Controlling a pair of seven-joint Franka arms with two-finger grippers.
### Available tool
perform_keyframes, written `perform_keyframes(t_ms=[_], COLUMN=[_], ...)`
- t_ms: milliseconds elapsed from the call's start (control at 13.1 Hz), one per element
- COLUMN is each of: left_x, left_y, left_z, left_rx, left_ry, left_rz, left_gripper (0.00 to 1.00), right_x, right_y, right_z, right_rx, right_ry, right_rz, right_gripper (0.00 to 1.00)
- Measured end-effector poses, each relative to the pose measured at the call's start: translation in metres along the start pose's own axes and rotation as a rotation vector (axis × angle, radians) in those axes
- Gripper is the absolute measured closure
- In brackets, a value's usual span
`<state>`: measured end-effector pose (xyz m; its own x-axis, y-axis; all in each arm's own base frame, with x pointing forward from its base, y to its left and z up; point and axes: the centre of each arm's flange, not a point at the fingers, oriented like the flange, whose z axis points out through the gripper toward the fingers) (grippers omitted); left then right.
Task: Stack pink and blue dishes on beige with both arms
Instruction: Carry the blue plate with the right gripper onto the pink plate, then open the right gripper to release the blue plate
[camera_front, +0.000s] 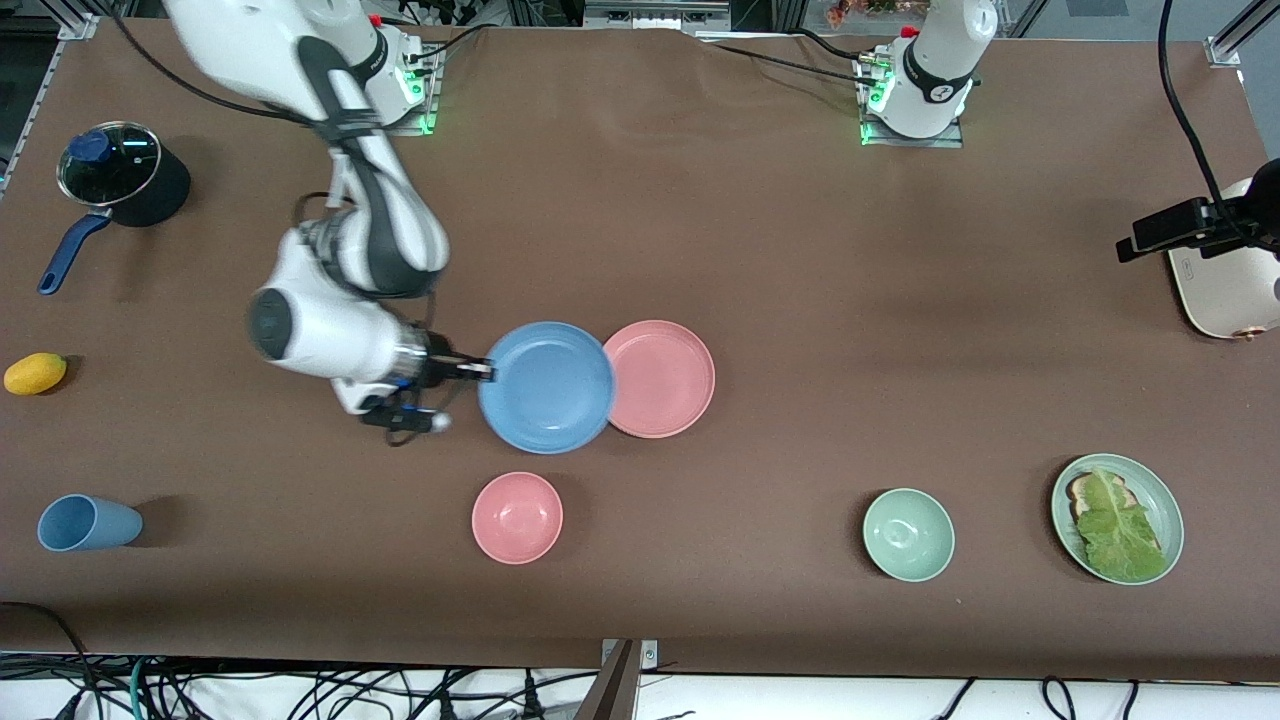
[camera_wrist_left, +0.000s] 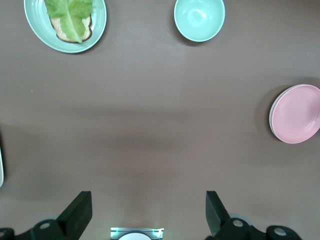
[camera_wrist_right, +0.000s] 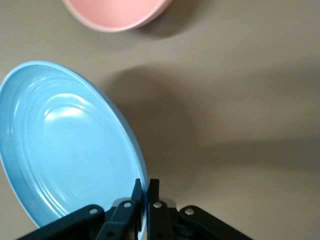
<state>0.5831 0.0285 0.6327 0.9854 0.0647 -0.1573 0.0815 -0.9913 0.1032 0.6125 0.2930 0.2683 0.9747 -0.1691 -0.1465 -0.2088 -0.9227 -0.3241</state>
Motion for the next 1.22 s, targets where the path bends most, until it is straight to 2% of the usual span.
perform_keyframes(t_ms=[76, 304, 685, 989, 1065, 1141, 1217], left_x=[-0.003, -0.021, -0.033, -0.043, -0.043, -0.043, -0.041], left_y=[-0.001, 0.001, 0.002, 0.014, 0.015, 0.014, 0.014], left_z=[-0.005, -0.025, -0.025, -0.023, -0.020, -0.014, -0.006], left_rx=[0.014, 0.029, 0.029, 0.031, 0.031, 0.031, 0.031], left_ry=[0.010, 0.038, -0.005, -0.018, -0.025, -0.039, -0.058], left_rz=[0.019, 0.037, 0.047, 0.069, 0.070, 0.070, 0.068], left_gripper=[0.00, 0.00, 0.00, 0.00, 0.00, 0.00, 0.00], right_x=[-0.012, -0.036, -0.058, -0.060, -0.059, -0.059, -0.058], right_y=[-0.021, -0.047, -0.068, -0.067, -0.067, -0.066, -0.067], right_z=[0.022, 0.053, 0.064, 0.072, 0.072, 0.072, 0.071], right_rx=[-0.007, -0.026, -0.036, -0.044, -0.046, -0.045, -0.046], right_ry=[0.020, 0.011, -0.012, -0.018, -0.019, -0.018, -0.015], right_rz=[0.005, -0.027, -0.071, -0.072, -0.071, -0.071, -0.073], right_gripper=[0.95, 0.95, 0.95, 0.95, 0.90, 0.90, 0.82])
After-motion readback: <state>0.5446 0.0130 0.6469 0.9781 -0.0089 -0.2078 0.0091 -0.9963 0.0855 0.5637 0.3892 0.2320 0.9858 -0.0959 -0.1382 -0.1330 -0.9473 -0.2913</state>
